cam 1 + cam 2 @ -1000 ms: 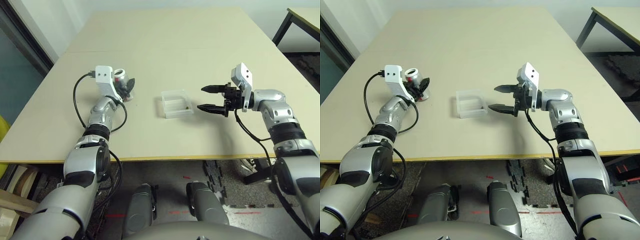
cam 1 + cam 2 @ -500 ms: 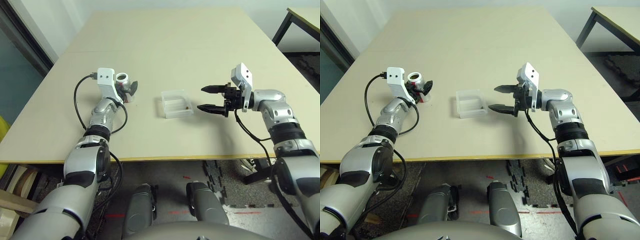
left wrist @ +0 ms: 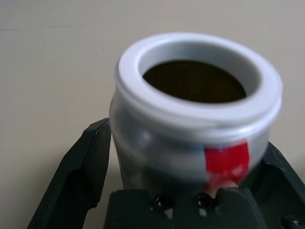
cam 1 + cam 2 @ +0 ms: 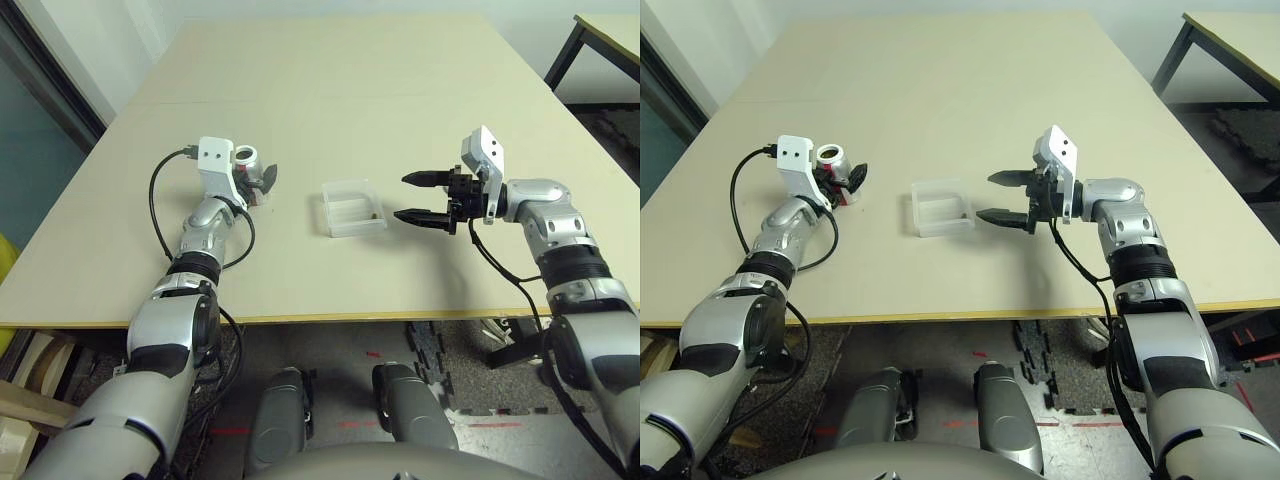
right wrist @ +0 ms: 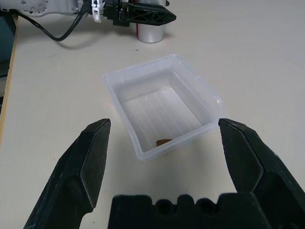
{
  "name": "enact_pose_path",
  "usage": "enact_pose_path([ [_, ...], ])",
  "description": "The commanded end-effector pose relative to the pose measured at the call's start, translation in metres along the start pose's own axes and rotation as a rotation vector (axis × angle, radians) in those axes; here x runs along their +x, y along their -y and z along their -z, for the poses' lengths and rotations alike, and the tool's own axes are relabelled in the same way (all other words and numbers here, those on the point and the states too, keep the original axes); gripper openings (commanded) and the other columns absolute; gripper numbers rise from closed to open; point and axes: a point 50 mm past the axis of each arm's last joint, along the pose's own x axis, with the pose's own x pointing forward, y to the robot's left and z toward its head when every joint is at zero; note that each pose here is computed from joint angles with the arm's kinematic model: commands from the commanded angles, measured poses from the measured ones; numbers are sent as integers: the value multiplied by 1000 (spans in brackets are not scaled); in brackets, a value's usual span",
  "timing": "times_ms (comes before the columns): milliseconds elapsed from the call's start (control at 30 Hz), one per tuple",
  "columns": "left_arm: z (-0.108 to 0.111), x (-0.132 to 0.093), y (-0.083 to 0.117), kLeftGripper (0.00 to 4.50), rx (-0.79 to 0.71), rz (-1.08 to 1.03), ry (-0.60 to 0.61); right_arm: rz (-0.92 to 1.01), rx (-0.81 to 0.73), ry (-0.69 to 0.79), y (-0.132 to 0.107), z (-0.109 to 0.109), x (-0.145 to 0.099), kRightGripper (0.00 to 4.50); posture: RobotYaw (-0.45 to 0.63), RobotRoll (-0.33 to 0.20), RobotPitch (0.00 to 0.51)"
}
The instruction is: Pour the medicine from the bottle into the box.
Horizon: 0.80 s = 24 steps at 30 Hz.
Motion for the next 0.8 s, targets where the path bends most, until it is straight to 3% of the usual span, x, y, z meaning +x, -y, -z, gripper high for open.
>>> enact_pose_path([
  [33,2,-5,-1,4477,13,14,13,-6,-3,-8,-1,1,2,4500,-205,0,94],
  [300,8,-19,0,4477,16,27,39,-6,0,-3,-1,3,5,4500,-186,0,86],
  [567,8,-52,8,4477,19,57,60,17,14,11,0,7,5,4500,-182,0,83],
  [800,-4,-79,4,4477,-3,36,93,112,103,81,5,14,-5,4500,-164,0,79],
])
